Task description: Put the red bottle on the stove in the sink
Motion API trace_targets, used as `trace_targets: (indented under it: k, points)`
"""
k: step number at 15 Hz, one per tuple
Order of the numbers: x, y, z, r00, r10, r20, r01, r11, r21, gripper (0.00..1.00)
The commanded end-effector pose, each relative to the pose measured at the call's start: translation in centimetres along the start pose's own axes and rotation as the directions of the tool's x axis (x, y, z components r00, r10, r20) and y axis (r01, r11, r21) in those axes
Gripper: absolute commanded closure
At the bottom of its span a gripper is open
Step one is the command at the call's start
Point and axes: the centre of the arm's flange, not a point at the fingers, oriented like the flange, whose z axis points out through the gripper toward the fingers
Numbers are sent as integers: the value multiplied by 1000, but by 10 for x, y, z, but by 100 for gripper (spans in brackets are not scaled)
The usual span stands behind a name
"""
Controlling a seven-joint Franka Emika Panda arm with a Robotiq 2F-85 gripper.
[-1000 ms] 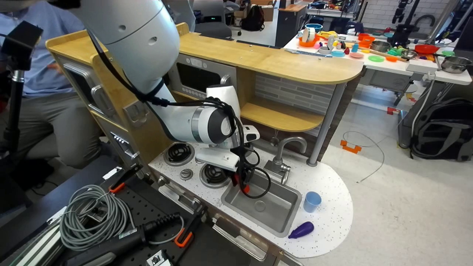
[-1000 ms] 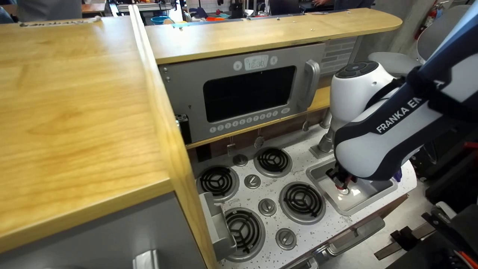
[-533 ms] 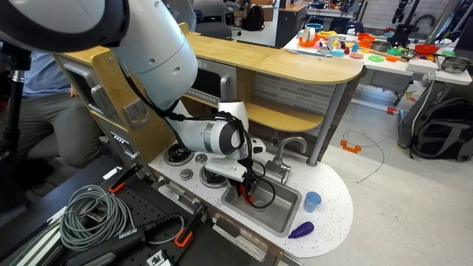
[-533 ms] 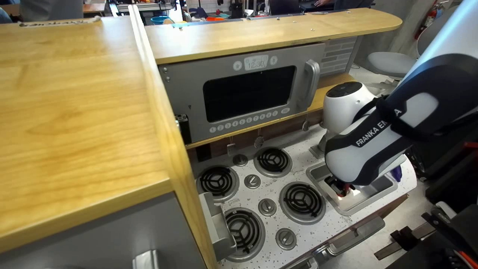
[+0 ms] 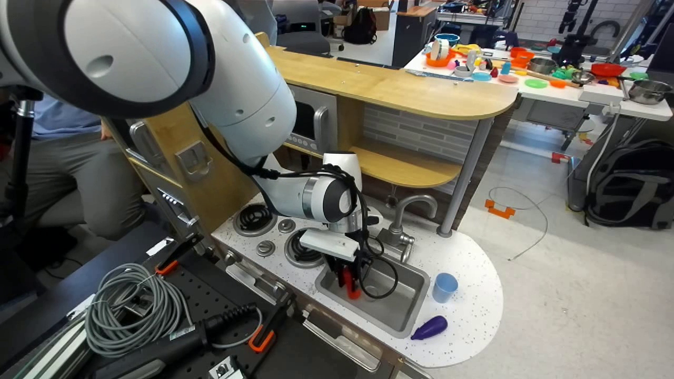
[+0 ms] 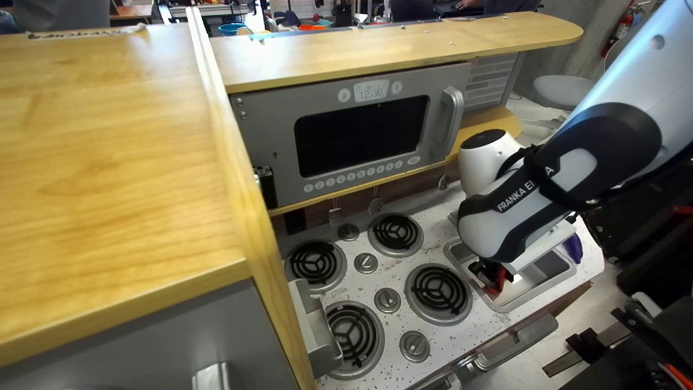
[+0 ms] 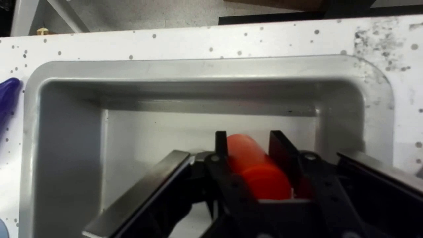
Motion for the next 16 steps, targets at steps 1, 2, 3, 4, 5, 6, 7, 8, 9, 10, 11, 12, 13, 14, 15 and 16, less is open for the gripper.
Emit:
trace_targets:
  k: [1,2,3,4,5,6,7,8,9,10,11,12,13,14,15,16]
  points:
    - [12,6,11,999,-25,39,25,1000,17,31]
    - [10,6,12,998,-32,47,31,999,16,24]
    - [8,6,11,998,-38,50,37,999,17,18]
    - [6,5,11,998,-43,51,42,999,17,10]
    - [2,4,8,998,-52,47,51,998,19,3]
    - [-2,5,3,998,-58,40,58,998,18,0]
    - [-6,5,-3,998,-60,32,60,998,18,0]
    - [-11,4,-9,998,-66,26,65,998,21,0]
    - [-16,4,-20,997,-72,21,72,997,23,0]
    - [-20,5,-27,997,-69,16,69,997,21,0]
    - [-27,7,-40,998,-66,4,66,998,20,0]
    - [-35,9,-51,998,-66,-12,66,998,14,0]
    - [-41,12,-61,997,-66,-29,66,998,0,0]
    - [-49,14,-74,998,-51,-40,51,999,2,0]
    - [-59,17,-87,998,-44,-53,45,999,12,0]
    - [-71,20,-101,998,-28,-57,29,999,23,0]
